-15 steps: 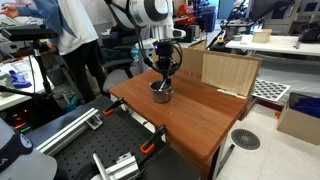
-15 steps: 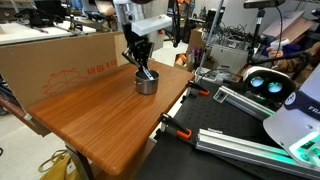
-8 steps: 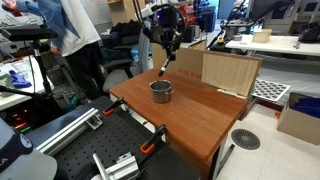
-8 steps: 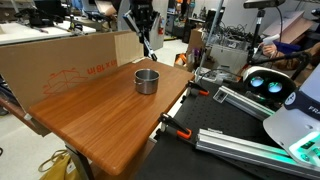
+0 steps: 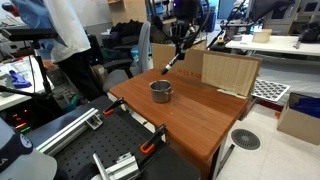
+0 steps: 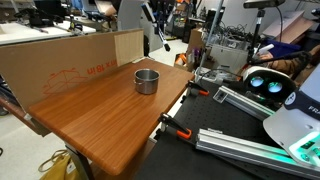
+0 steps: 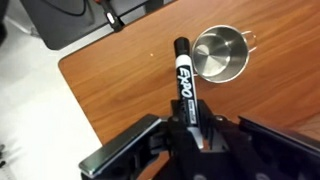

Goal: Take the marker out of the mug and put it on the table

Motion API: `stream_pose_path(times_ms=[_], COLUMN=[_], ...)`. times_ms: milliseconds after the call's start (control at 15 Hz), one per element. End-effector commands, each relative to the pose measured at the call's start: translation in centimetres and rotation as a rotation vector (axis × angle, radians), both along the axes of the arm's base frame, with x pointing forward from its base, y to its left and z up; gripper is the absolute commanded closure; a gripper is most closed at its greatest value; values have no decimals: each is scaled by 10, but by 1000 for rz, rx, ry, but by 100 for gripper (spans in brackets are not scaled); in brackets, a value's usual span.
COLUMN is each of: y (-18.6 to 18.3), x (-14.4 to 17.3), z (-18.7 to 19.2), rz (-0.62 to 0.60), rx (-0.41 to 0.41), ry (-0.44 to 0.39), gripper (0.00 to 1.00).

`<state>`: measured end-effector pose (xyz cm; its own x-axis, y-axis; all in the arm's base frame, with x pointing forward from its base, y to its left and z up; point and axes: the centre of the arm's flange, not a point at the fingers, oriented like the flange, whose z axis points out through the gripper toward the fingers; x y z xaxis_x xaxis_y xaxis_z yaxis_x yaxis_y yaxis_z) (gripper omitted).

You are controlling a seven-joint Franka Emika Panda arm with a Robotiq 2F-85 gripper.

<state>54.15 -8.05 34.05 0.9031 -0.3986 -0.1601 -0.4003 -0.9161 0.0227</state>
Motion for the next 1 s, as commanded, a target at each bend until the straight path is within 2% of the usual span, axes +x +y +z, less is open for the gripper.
stream_pose_path(times_ms=[0,267,667,933], y=[-20,-29,-42,-55], x=[19,38,66,76], z=[-13,-47,-100,-132], rz=[-40,-99,-118,-138], rx=[72,93,101,111], ry=[40,65,133,211], gripper=[95,95,95,95])
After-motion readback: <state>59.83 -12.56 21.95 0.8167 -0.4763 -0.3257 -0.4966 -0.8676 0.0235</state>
